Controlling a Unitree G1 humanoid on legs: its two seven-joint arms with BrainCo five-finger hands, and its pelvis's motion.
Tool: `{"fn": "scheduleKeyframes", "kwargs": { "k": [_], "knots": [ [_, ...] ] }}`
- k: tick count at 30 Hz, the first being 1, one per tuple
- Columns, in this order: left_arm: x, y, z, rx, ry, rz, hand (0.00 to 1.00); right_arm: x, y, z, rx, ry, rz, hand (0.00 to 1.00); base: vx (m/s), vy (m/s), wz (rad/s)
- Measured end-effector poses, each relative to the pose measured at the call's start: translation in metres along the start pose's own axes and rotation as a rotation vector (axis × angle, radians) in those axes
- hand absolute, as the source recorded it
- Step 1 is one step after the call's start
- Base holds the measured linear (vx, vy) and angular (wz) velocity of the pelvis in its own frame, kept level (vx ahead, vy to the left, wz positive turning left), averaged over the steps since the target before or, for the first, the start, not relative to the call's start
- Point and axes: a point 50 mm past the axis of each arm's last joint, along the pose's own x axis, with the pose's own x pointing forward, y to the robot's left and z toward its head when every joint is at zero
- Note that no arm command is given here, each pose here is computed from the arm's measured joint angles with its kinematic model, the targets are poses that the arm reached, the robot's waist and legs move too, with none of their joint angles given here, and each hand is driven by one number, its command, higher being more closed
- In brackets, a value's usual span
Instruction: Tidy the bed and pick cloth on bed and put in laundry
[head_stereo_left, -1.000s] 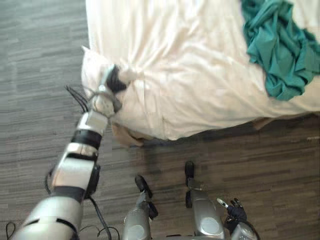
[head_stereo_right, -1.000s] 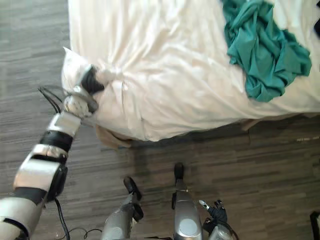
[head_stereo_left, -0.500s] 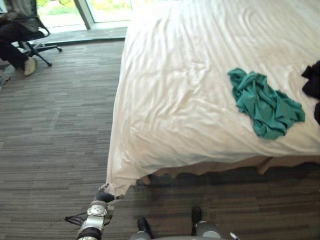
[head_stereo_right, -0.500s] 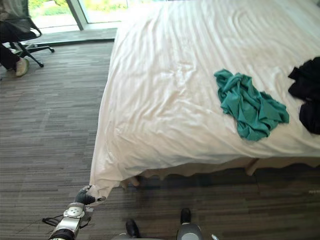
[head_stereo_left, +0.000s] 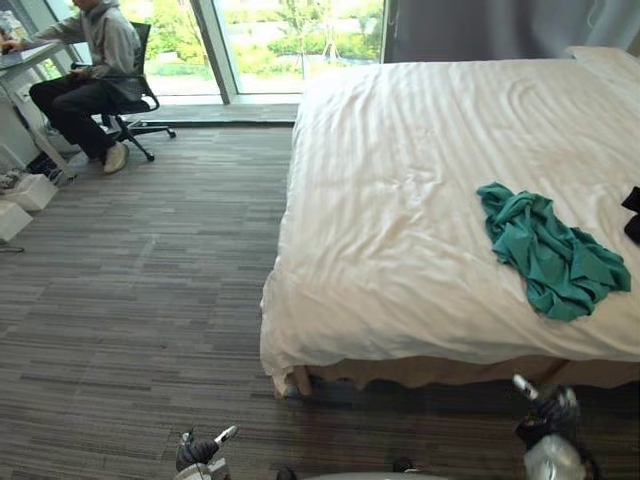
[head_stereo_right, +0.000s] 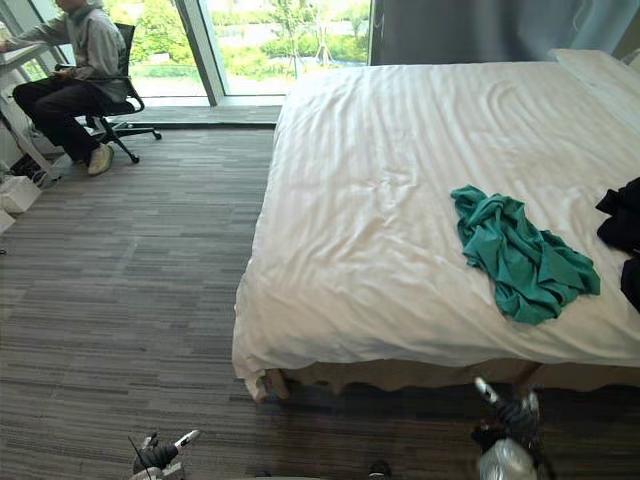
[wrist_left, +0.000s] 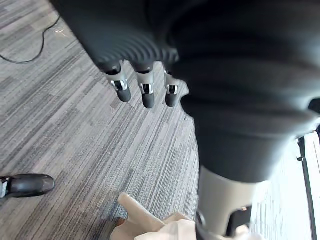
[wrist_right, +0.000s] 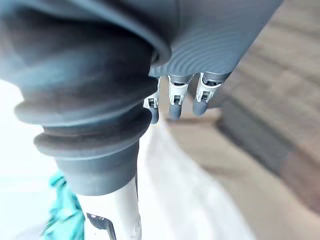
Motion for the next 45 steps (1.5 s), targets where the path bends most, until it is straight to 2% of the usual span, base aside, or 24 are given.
{"fn": "scheduleKeyframes", "kwargs": {
  "k": [2,5,9,11,16,18,23,25,28,30,34,37,40,45],
  "knots": [
    [-0.001,-0.008,0.000,0.003,-0.004,-0.035,0.00,0.009,0.024,0.032,-0.042,-0.124,0.096,1.00,0.01,-0.007,0.29],
    [-0.002,-0.011,0.000,0.004,-0.010,-0.053,0.00,0.013,0.049,0.053,-0.076,-0.207,0.205,1.00,0.02,-0.003,0.16],
    [-0.002,-0.014,0.002,0.006,-0.023,-0.087,0.00,0.011,0.099,0.089,-0.119,-0.333,0.417,1.00,0.02,0.000,0.20],
    [-0.002,-0.015,0.002,-0.004,-0.024,-0.100,0.00,0.008,0.122,0.105,-0.095,-0.385,0.499,1.00,0.00,0.001,0.42],
    [-0.004,-0.027,0.007,-0.054,-0.039,-0.152,0.00,-0.002,0.176,0.152,0.209,-0.419,0.688,1.00,-0.05,0.007,0.40],
    [-0.006,-0.038,0.016,-0.099,-0.069,-0.194,0.00,-0.008,0.200,0.186,0.390,-0.442,0.753,1.00,-0.09,0.009,0.32],
    [-0.012,-0.059,0.040,-0.174,-0.166,-0.277,0.00,-0.034,0.231,0.276,0.672,-0.565,0.880,1.00,-0.09,0.011,0.30],
    [-0.014,-0.063,0.047,-0.179,-0.195,-0.295,0.00,-0.044,0.234,0.297,0.711,-0.609,0.911,1.00,-0.06,0.014,0.16],
    [-0.020,-0.081,0.075,-0.210,-0.297,-0.374,0.00,-0.065,0.223,0.354,0.899,-0.735,0.953,1.00,-0.07,0.015,0.22],
    [-0.026,-0.092,0.093,-0.223,-0.363,-0.423,0.00,-0.071,0.212,0.377,1.019,-0.773,0.964,1.00,-0.09,0.017,0.24],
    [-0.041,-0.121,0.131,-0.212,-0.499,-0.555,0.00,-0.056,0.186,0.397,1.151,-0.781,0.868,1.00,-0.09,0.008,0.12],
    [-0.052,-0.140,0.146,-0.210,-0.549,-0.635,0.00,-0.032,0.172,0.393,1.123,-0.759,0.765,1.00,-0.02,-0.003,0.01],
    [-0.059,-0.147,0.154,-0.224,-0.579,-0.672,0.00,-0.036,0.170,0.406,1.100,-0.775,0.781,1.00,-0.01,0.002,-0.19],
    [-0.073,-0.150,0.171,-0.270,-0.655,-0.716,0.00,-0.034,0.169,0.394,1.014,-0.785,0.820,1.00,0.00,0.023,-0.20]
  ]
}}
